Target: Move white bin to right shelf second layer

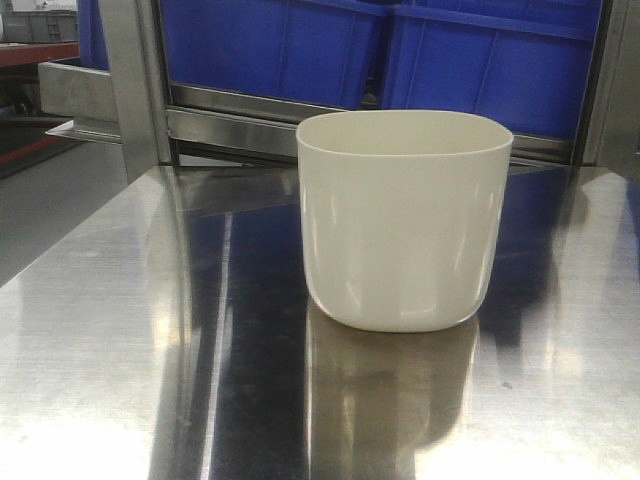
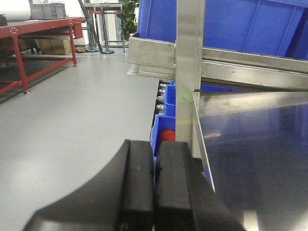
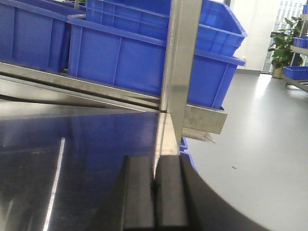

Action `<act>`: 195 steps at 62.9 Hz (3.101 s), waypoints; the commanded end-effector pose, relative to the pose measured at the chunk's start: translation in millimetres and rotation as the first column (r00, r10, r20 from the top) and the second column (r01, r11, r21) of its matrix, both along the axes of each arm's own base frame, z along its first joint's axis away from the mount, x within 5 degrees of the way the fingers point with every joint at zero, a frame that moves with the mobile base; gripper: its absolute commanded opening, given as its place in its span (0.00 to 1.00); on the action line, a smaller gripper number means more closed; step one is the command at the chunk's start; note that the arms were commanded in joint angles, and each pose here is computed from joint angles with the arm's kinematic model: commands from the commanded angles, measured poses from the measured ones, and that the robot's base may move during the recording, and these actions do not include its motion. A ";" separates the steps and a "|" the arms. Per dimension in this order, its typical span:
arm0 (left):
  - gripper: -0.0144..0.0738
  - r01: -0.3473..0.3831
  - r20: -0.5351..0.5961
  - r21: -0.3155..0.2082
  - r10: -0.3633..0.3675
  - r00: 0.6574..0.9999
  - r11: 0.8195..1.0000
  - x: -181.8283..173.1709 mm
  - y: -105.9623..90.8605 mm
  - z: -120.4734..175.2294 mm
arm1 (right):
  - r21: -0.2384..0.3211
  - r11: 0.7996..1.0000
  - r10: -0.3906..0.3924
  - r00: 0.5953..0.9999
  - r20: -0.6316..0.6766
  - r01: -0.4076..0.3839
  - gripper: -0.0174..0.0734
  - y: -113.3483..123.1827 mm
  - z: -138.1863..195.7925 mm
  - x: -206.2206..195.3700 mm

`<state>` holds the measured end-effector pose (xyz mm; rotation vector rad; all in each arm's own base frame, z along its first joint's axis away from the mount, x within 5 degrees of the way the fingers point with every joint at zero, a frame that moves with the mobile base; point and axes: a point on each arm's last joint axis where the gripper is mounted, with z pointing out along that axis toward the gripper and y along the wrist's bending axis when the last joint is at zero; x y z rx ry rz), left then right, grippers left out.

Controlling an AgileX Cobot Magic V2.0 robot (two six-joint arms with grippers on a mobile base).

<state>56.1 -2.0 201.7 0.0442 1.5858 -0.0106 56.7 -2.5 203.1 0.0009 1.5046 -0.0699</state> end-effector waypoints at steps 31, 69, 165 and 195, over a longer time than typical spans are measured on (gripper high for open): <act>0.26 0.007 0.075 -0.015 -0.006 0.997 1.000 -0.6 -0.3 -0.4 | -0.015 1.000 -0.001 0.994 0.108 0.002 0.25 0.0 9.4 -2.6; 0.26 0.007 0.075 -0.015 -0.006 0.997 1.000 -0.6 -0.3 -0.4 | -0.171 0.984 -0.032 0.998 0.050 0.040 0.25 -1.2 69.2 -17.7; 0.26 0.007 0.075 -0.015 -0.006 0.997 1.000 -0.6 -0.3 -0.4 | 0.219 0.969 0.132 0.509 -0.851 0.115 0.57 101.7 166.2 179.5; 0.26 0.007 0.075 -0.015 -0.006 0.997 1.000 -0.6 -0.3 -0.4 | 0.144 0.989 0.124 0.391 -0.912 0.023 0.57 169.6 160.6 216.3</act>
